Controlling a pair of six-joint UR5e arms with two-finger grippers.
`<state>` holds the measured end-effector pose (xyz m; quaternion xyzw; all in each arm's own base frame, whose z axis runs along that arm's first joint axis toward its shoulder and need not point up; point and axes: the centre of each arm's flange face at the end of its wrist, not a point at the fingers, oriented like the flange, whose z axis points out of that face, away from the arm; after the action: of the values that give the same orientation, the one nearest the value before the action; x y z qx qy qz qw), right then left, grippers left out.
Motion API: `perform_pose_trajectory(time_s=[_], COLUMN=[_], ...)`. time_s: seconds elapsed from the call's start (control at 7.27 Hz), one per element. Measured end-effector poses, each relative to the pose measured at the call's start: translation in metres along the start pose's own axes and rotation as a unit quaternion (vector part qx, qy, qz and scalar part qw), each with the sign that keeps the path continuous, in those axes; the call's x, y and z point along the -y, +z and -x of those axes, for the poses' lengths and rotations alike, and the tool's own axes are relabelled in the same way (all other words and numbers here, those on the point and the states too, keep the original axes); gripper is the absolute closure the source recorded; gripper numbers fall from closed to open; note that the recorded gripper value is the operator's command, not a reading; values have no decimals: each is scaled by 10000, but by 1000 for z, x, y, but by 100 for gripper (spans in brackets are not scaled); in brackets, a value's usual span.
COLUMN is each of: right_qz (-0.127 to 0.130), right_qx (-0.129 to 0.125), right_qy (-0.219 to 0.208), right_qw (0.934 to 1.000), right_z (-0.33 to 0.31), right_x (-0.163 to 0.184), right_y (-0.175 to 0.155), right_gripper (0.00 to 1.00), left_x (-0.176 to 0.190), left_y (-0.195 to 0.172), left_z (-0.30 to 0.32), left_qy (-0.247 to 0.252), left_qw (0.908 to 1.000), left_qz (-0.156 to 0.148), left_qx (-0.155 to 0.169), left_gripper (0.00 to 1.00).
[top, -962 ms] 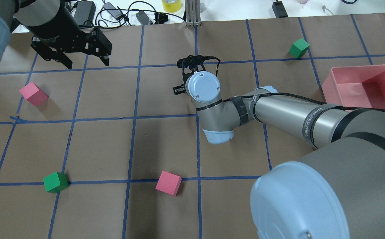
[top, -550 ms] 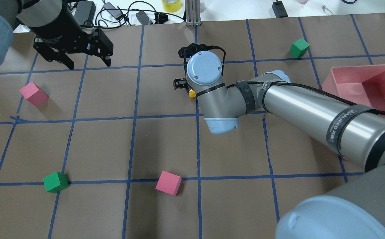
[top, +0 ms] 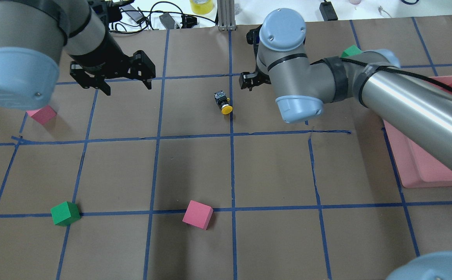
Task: Align button upright
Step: 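Raise the right gripper away while the left gripper reaches toward the button switch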
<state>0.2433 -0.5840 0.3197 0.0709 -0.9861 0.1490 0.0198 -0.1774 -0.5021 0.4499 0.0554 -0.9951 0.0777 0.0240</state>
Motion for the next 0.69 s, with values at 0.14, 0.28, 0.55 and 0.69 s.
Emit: perform_pose_trajectory(time_s=[0.14, 0.28, 0.55, 0.69], right_qz=[260, 473, 898, 1103], right_qx=[-64, -105, -94, -46], right_qy=[102, 135, 227, 304], right_qw=[9996, 9987, 9957, 9934], right_z=[-36, -69, -118, -132], right_x=[4, 5, 6, 9], right_y=[-12, -25, -63, -83], right_gripper=[0, 0, 0, 0], left_x=[-11, -21, -41, -53], left_y=[25, 50, 89, 103], left_z=[-23, -37, -60, -76], left_qy=[-59, -118, -185, -277], left_qw=[9996, 9982, 9938, 9916], left_qz=[-269, -557, -1055, -1236], left_qx=[-83, -177, -301, -248], left_gripper=[0, 0, 2, 2])
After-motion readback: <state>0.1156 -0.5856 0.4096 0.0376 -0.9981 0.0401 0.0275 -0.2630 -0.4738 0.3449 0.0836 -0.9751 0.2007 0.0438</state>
